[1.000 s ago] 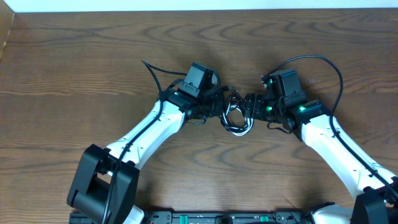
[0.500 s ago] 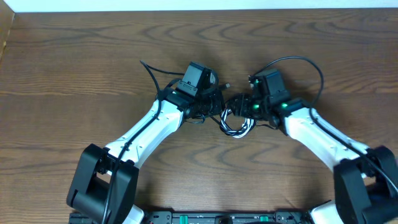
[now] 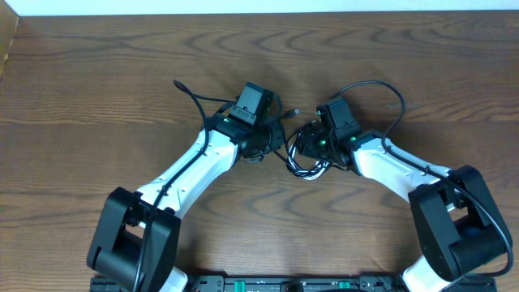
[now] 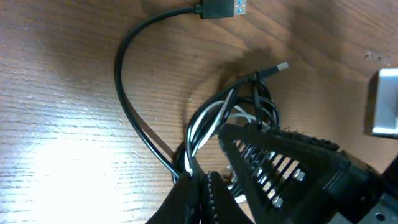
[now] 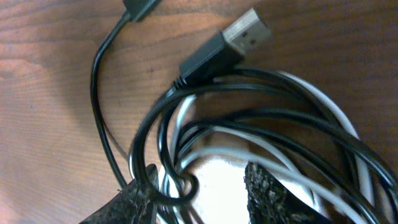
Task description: Untangle cables
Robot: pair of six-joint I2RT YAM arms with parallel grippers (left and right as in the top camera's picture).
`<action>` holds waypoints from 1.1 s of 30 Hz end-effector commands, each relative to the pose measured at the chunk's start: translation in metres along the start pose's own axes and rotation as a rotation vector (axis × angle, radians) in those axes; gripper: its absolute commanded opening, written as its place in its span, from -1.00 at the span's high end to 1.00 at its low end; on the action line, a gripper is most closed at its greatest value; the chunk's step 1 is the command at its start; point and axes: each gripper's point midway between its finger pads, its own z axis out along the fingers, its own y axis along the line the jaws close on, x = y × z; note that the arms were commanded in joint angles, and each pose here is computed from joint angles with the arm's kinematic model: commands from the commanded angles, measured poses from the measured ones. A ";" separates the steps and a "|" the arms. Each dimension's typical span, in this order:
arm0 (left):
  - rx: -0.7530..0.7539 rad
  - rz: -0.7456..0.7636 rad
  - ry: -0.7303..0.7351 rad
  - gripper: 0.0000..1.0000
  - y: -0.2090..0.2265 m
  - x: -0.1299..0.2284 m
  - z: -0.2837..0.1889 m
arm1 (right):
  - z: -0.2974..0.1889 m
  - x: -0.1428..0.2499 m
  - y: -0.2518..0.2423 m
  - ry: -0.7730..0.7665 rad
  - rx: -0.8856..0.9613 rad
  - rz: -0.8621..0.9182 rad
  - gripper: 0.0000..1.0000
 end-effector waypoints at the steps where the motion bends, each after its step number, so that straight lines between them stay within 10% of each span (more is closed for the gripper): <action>1: -0.063 -0.021 0.008 0.80 0.017 0.000 0.014 | 0.016 0.004 -0.006 -0.018 0.054 -0.015 0.20; 9: -0.096 -0.030 0.031 0.78 0.029 0.002 0.034 | 0.033 0.009 -0.022 -0.033 0.134 -0.012 0.53; 11: -0.097 -0.030 0.031 0.68 0.029 0.002 0.034 | 0.033 0.010 -0.021 -0.030 0.132 -0.012 0.98; 21: 0.189 0.236 0.166 0.06 -0.021 0.024 0.030 | -0.058 -0.013 0.053 0.043 -0.403 -0.237 0.98; 33: 0.239 0.248 0.178 -0.36 -0.031 0.027 0.028 | -0.076 -0.015 0.039 0.084 -0.439 -0.169 0.98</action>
